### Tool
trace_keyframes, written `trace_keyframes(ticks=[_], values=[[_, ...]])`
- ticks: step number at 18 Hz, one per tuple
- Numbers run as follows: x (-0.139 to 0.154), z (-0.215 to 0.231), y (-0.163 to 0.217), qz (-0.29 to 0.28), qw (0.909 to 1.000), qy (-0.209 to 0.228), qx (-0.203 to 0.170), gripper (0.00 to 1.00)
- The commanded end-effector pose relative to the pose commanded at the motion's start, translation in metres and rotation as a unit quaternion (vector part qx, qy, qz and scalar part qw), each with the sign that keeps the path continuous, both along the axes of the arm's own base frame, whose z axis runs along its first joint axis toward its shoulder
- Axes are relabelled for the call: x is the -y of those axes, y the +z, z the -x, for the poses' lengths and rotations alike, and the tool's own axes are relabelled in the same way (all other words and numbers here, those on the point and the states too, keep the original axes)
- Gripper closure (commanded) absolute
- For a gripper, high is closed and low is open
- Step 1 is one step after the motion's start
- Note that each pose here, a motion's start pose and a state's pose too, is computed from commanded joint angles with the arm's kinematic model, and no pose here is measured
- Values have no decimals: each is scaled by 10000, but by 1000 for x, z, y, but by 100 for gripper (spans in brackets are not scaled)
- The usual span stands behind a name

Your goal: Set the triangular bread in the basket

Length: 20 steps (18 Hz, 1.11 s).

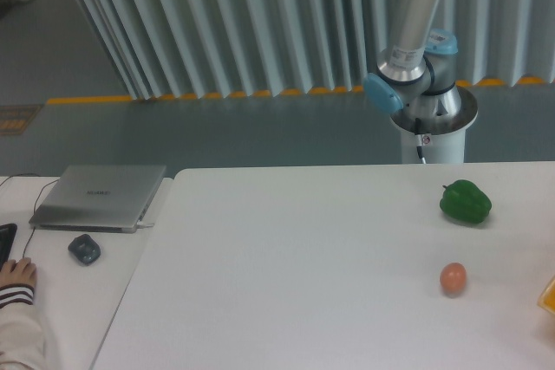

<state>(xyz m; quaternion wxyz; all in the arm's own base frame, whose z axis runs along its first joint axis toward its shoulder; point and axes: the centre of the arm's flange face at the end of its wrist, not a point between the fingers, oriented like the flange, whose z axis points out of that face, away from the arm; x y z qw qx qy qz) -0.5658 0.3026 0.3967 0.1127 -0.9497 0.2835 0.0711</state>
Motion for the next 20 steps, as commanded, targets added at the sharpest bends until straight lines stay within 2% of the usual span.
trace_keyframes(ticks=[2, 4, 7, 10, 12, 16, 20], values=[[-35, -17, 9, -9, 9997, -236, -75, 0], [-62, -34, 11, -12, 9999, -168, -22, 0], [-85, -55, 12, 62, 9996, -276, 35, 0], [-110, -86, 8, 816, 9948, -594, -104, 0], [-130, -109, 4, 1021, 9914, -816, 8, 0], [-135, -135, 9, 1184, 9875, -992, 313, 0], [-144, -167, 22, 1300, 9850, -1041, 452, 0]])
